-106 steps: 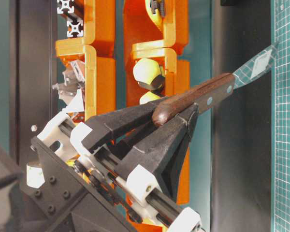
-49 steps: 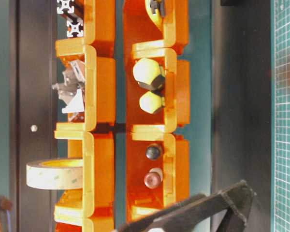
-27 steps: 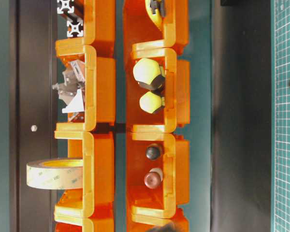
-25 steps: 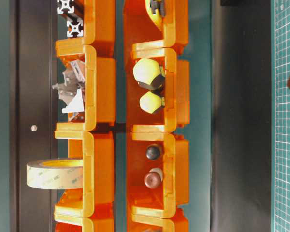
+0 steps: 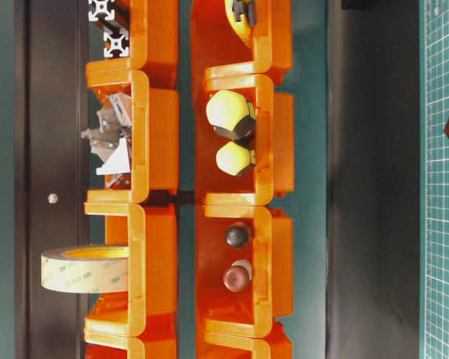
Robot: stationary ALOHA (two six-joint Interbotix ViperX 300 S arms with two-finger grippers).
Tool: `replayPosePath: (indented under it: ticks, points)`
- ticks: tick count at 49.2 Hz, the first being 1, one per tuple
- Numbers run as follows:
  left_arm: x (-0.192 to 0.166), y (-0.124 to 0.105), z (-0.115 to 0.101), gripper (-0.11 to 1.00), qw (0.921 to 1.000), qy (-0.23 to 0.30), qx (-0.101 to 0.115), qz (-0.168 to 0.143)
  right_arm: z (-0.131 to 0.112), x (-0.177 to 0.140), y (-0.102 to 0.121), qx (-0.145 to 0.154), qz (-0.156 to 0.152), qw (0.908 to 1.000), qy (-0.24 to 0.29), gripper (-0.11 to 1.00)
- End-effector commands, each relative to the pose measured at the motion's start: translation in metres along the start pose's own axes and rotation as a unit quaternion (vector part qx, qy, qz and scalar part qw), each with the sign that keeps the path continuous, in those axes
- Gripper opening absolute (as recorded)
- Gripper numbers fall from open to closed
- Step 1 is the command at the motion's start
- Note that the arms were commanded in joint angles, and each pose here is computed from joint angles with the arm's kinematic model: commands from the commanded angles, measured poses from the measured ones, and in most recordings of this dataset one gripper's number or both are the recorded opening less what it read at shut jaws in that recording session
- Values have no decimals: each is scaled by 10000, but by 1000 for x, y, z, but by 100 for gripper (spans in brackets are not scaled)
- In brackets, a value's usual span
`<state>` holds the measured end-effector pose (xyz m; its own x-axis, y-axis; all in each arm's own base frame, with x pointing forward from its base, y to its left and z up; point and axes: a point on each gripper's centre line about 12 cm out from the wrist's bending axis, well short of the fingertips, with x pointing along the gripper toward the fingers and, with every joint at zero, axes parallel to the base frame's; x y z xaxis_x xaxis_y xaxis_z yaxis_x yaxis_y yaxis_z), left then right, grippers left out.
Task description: Pick scraper from container rack with left arm.
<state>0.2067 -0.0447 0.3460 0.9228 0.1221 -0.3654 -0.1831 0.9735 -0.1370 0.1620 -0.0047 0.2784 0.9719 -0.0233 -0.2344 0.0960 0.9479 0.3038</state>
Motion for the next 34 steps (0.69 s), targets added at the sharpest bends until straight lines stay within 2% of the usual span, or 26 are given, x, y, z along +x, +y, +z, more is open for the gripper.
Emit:
replayPosePath:
  ticks: [1,9,18,34]
  points:
    - [-16,6,8,88,9992,-322,74,-244,15,-2,6,-39,100,9996,-249,0]
    - [-38,18,9,87,9951,-738,292,-586,21,-4,7,-100,144,9989,-428,0]
    - [-52,28,9,85,9925,-980,120,-720,30,-7,11,-287,239,9965,-742,0]
    - [-69,38,7,85,9865,-1311,-57,-975,29,-7,13,-298,309,9963,-745,0]
